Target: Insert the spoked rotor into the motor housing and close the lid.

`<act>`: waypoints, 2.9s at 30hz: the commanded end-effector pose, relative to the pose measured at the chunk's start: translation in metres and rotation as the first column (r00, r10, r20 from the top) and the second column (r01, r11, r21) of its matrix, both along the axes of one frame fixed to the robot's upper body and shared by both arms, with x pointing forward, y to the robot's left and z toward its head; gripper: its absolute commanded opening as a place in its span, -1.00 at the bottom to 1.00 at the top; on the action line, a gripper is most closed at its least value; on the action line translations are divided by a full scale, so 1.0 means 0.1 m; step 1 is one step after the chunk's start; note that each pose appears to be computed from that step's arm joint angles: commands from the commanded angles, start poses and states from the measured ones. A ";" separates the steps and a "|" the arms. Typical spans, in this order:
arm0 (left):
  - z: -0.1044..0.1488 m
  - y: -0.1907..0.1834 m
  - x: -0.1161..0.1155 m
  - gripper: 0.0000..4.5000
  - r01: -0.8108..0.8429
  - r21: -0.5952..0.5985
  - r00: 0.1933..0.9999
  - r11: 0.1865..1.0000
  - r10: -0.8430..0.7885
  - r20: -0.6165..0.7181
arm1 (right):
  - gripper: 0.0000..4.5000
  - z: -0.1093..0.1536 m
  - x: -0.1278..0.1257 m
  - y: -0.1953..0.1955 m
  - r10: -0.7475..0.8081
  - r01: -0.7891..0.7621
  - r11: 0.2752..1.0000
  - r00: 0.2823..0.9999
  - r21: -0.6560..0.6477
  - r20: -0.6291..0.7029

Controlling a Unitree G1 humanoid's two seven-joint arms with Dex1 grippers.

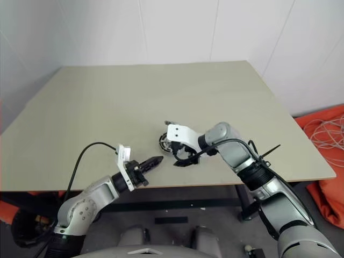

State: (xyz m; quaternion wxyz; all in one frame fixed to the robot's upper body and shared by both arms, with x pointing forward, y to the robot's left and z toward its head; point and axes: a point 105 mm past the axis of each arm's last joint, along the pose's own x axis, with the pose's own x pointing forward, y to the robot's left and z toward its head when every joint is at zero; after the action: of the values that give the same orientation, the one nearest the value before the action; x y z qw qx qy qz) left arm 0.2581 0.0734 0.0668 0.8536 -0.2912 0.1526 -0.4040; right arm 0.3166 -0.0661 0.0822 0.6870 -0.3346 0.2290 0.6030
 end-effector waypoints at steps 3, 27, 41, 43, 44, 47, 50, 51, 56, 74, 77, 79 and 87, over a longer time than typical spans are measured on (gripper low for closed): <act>0.12 0.00 0.02 -1.00 -0.004 -0.019 0.999 1.000 0.005 0.043 | 0.00 0.12 0.12 0.02 0.009 -0.008 1.000 0.998 -0.006 0.069; 0.12 0.01 0.03 -1.00 -0.008 -0.026 0.999 1.000 0.009 0.046 | 0.02 0.27 0.09 0.15 0.045 -0.050 0.997 0.994 0.058 0.098; 0.13 -0.01 0.03 -1.00 -0.013 -0.028 0.999 1.000 0.014 0.047 | 0.16 0.20 0.09 0.25 0.057 -0.060 0.998 0.993 0.034 0.099; 0.13 -0.01 0.03 -1.00 -0.013 -0.029 0.999 0.999 0.015 0.047 | 0.16 0.18 0.11 0.24 0.049 -0.052 0.998 0.994 0.025 0.098; 0.13 -0.01 0.03 -1.00 -0.014 -0.029 0.999 0.999 0.015 0.047 | 0.16 0.16 0.12 0.24 0.046 -0.048 0.999 0.994 0.020 0.097; 0.13 -0.01 0.03 -1.00 -0.016 -0.029 0.999 0.999 0.018 0.047 | -0.10 0.13 0.13 0.21 0.041 -0.042 0.999 0.995 0.005 0.092; 0.13 -0.01 0.03 -1.00 -0.020 -0.030 0.999 0.999 0.021 0.047 | -0.53 0.09 0.14 0.17 0.037 -0.036 0.999 0.995 -0.011 0.088; 0.13 0.00 0.03 -1.00 -0.021 -0.030 0.999 0.999 0.023 0.047 | -0.70 0.08 0.14 0.16 0.034 -0.033 0.999 0.996 -0.015 0.087; 0.13 0.00 0.03 -1.00 -0.024 -0.031 0.999 0.999 0.026 0.046 | -0.99 0.07 0.16 0.14 0.027 -0.025 0.999 0.996 -0.024 0.090; 0.12 -0.01 0.02 -1.00 -0.028 -0.038 0.999 0.999 0.029 0.044 | -0.99 0.19 0.28 0.07 -0.135 0.134 0.991 0.987 0.010 0.090; 0.12 -0.01 0.02 -1.00 -0.026 -0.040 0.999 0.999 0.028 0.044 | -0.99 0.25 0.33 -0.01 -0.211 0.211 0.977 0.974 0.007 0.088; 0.12 -0.02 0.03 -1.00 -0.023 -0.042 0.999 0.999 0.025 0.043 | -0.99 0.28 0.33 -0.08 -0.242 0.244 0.970 0.966 -0.003 0.087; 0.13 -0.03 0.04 -1.00 -0.013 -0.049 0.999 0.999 0.015 0.042 | -0.99 0.41 0.31 -0.33 -0.337 0.340 0.940 0.936 -0.021 0.103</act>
State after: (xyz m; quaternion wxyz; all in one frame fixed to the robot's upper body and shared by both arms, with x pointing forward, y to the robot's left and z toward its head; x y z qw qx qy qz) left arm 0.2596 0.0709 0.0681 0.8549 -0.3017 0.1450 -0.3963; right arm 0.3447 -0.1060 0.0910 0.7675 -0.3245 0.3127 0.4559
